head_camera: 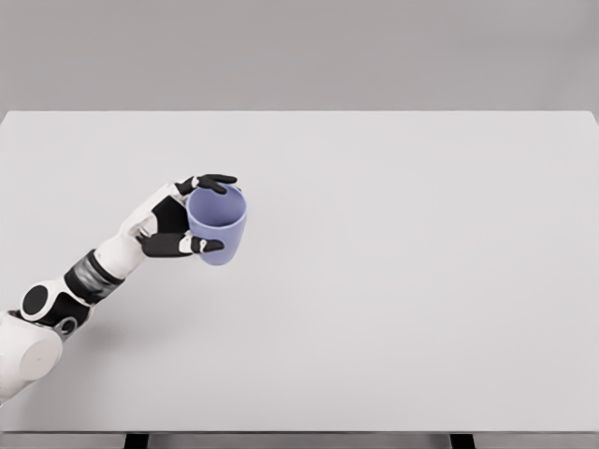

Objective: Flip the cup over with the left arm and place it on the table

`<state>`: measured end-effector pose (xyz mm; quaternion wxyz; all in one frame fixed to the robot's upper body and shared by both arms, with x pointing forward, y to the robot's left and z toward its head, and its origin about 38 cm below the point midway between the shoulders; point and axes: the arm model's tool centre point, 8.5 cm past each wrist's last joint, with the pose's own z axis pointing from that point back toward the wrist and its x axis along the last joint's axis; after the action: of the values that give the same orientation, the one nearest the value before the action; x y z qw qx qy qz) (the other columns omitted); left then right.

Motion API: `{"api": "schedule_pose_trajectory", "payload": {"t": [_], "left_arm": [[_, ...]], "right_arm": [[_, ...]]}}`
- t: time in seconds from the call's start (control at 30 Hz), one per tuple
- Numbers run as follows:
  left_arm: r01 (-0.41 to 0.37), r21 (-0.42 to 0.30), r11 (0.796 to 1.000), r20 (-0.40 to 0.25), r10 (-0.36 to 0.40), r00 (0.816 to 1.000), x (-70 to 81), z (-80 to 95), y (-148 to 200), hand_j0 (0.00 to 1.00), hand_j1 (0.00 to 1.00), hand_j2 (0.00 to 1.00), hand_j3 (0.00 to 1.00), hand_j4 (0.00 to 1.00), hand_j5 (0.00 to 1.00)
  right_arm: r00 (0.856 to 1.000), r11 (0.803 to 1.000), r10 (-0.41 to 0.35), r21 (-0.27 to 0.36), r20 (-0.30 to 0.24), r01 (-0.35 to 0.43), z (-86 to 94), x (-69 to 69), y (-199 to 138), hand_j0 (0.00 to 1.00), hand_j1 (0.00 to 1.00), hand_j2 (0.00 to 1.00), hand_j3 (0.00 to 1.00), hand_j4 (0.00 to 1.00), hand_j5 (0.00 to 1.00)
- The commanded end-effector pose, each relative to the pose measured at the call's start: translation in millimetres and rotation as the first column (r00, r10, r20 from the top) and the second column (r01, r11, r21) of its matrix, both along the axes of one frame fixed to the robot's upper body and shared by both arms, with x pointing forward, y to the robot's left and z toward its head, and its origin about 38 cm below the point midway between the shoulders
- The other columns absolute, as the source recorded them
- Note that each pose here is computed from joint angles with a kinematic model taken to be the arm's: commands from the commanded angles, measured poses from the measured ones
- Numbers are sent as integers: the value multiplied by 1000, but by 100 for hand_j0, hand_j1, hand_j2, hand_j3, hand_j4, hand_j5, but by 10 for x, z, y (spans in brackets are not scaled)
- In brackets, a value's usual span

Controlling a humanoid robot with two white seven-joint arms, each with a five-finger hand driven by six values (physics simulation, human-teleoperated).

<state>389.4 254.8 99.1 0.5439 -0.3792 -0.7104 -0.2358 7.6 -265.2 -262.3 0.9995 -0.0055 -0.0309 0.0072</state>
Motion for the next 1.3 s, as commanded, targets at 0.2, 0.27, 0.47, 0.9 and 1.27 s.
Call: {"api": "schedule_pose_trajectory", "payload": {"t": [0.2, 0.27, 0.47, 0.9, 1.27], "left_arm": [[-9, 1, 1000, -12, 9, 1000, 11, -89, -43, 64, 64, 64, 64, 64, 64], [-8, 0, 1000, -12, 8, 1000, 12, -95, -53, 65, 65, 65, 65, 65, 65], [-10, 28, 1000, -15, 11, 1000, 14, -157, -40, 71, 71, 71, 71, 71, 71], [5, 53, 999, -4, -5, 1000, -4, -176, -77, 97, 97, 97, 97, 97, 97], [7, 57, 998, 2, -7, 1000, 0, -165, -82, 100, 100, 100, 100, 100, 100]], "right_arm": [[1000, 1000, 0, 0, 0, 0, 0, 0, 0, 100, 100, 100, 100, 100, 100], [1000, 1000, 0, 0, 0, 0, 0, 0, 0, 100, 100, 100, 100, 100, 100], [1000, 1000, 0, 0, 0, 0, 0, 0, 0, 100, 100, 100, 100, 100, 100], [1000, 1000, 0, 0, 0, 0, 0, 0, 0, 100, 100, 100, 100, 100, 100], [1000, 1000, 0, 0, 0, 0, 0, 0, 0, 100, 100, 100, 100, 100, 100]]}}
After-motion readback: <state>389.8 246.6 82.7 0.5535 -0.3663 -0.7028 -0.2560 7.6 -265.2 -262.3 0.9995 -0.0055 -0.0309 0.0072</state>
